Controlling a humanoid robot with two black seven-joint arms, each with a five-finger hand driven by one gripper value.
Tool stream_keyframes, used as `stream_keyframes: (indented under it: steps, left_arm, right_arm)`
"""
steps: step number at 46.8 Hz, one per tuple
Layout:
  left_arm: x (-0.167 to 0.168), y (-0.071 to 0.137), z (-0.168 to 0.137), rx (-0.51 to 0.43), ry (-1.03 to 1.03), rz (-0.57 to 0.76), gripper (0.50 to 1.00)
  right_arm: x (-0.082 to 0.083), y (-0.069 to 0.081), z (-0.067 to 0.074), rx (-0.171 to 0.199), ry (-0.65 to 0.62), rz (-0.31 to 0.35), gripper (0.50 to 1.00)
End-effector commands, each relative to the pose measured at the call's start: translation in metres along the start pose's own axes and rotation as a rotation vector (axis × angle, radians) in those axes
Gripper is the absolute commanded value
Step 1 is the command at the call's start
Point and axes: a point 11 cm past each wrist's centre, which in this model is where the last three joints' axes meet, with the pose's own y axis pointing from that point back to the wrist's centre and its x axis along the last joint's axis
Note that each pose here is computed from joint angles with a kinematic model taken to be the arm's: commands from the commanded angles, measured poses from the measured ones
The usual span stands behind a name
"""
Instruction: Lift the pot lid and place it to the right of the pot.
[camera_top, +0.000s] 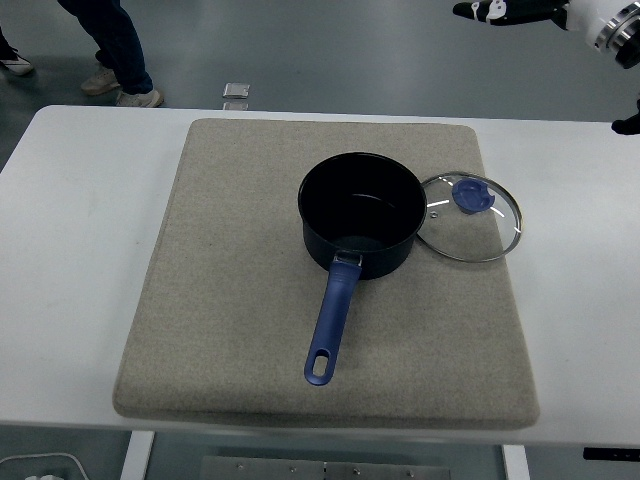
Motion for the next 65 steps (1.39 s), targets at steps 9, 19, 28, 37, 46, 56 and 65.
stream_keyframes:
  steps: [9, 19, 28, 37, 46, 56, 65]
  left_arm:
    - [0.0, 0.0, 0.0, 0.0, 0.0, 0.001, 1.0]
    - [0.0, 0.0, 0.0, 0.0, 0.0, 0.001, 1.0]
    - [0.0, 0.0, 0.0, -0.001, 0.0, -0.001, 1.0]
    - [0.0, 0.0, 0.0, -0.001, 0.0, -0.001, 1.0]
    - [0.0, 0.0, 0.0, 0.001, 0.0, 0.001, 1.0]
    - [0.0, 0.0, 0.0, -0.001, 0.0, -0.001, 1.0]
    - [0.0, 0.0, 0.0, -0.001, 0.0, -0.001, 1.0]
  right_arm:
    - [0.001, 0.009, 0.028, -0.033, -0.16, 0.145, 0.919]
    - [-0.001, 0.02, 0.053, -0.069, -0.294, 0.252, 0.919]
    - [-0.024, 0.031, 0.083, -0.126, -0.315, 0.253, 0.919]
    - [-0.043, 0.04, 0.105, -0.176, -0.327, 0.256, 0.919]
    - [-0.033, 0.039, 0.102, -0.172, -0.372, 0.344, 0.919]
    - [-0.02, 0.041, 0.106, -0.231, -0.477, 0.423, 0.919]
    - [-0.026, 0.042, 0.112, -0.247, -0.538, 0.445, 0.919]
